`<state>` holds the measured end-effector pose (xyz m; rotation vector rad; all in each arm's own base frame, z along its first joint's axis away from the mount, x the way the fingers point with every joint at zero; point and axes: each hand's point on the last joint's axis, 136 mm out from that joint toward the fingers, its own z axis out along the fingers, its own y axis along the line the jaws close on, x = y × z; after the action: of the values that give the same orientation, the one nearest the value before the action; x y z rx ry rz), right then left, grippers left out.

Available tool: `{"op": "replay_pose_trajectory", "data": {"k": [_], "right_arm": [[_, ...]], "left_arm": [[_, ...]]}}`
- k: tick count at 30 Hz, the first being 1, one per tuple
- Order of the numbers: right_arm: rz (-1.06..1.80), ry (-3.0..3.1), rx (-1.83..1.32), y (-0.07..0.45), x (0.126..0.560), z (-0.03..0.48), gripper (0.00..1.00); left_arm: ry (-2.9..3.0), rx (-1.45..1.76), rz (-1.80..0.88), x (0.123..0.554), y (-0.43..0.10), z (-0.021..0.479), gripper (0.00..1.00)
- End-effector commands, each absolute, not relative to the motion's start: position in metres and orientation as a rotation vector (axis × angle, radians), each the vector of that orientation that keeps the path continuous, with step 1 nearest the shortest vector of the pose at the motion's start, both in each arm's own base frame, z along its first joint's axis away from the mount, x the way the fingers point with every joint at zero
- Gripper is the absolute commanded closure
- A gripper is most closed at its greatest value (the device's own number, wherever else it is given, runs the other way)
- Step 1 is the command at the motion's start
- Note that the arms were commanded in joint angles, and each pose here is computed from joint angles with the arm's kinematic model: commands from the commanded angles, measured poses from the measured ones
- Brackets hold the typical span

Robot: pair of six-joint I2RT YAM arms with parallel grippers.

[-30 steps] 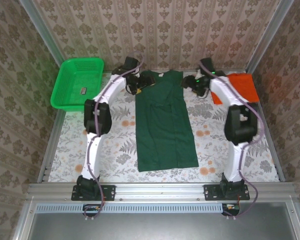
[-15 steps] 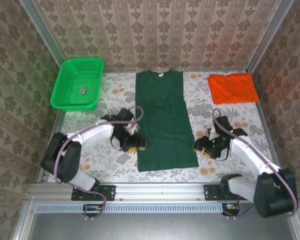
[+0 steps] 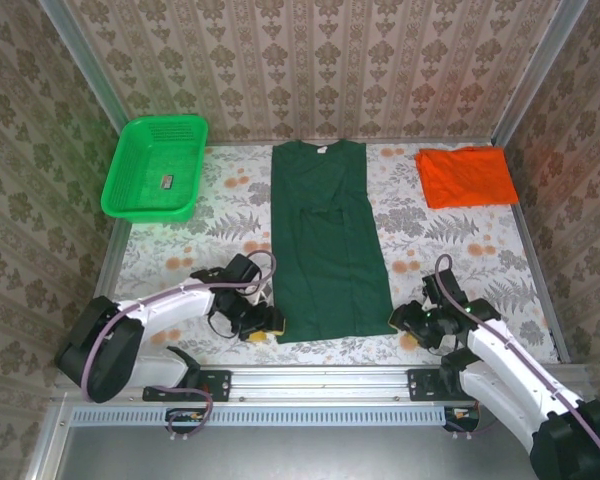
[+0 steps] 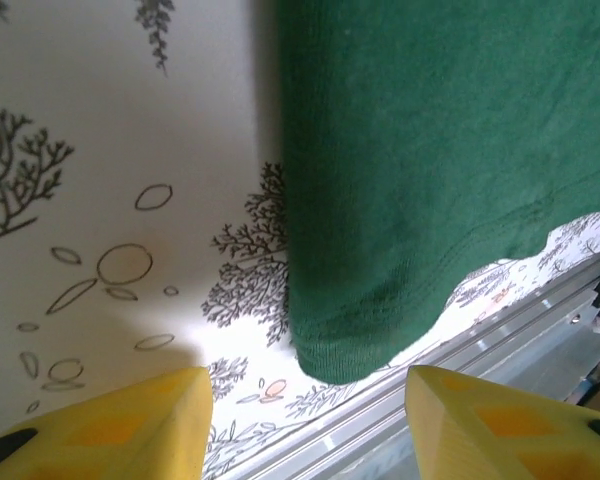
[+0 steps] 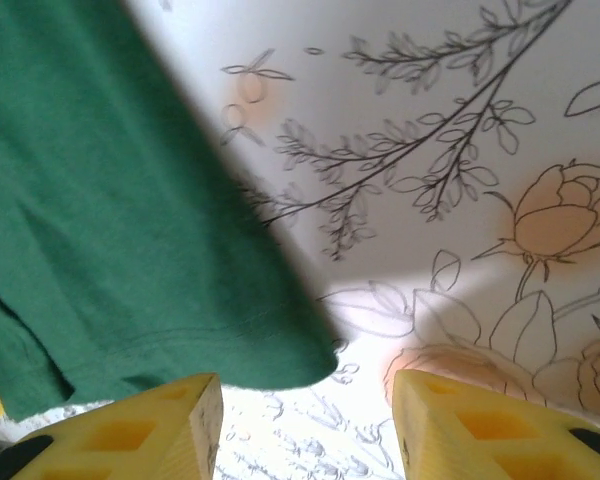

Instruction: Fold and stack the t-shirts

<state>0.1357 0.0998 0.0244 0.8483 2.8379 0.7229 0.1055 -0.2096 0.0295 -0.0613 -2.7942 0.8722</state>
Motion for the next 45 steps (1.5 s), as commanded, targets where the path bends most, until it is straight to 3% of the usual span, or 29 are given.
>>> {"op": "replay_pose_trajectory", "data": {"k": [1, 7, 11, 19, 32, 45], "right_arm": [[0.763, 2.796, 0.918, 0.105, 0.145, 0.018, 0.51], [0.745, 2.814, 0.866, 0.105, 0.151, 0.014, 0.55], [0.843, 2.787, 0.832, 0.117, 0.159, 0.020, 0.60], [0.883, 2.771, 0.792, 0.121, 0.158, 0.030, 0.61], [0.703, 2.882, 0.877, 0.106, 0.144, 0.011, 0.67], [0.712, 2.875, 0.878, 0.106, 0.143, 0.009, 0.87]], "left_arm": [[-2.774, -0.012, 0.939, 0.108, -0.219, 0.026, 0.49], [-2.753, -0.016, 0.910, 0.102, -0.223, 0.013, 0.59], [-2.755, -0.016, 0.934, 0.105, -0.230, 0.013, 0.55], [-2.724, -0.072, 0.976, 0.103, -0.244, 0.016, 0.52], [-2.720, -0.100, 0.953, 0.106, -0.255, 0.015, 0.59], [-2.775, -0.228, 0.857, 0.104, -0.252, 0.030, 0.54]]}}
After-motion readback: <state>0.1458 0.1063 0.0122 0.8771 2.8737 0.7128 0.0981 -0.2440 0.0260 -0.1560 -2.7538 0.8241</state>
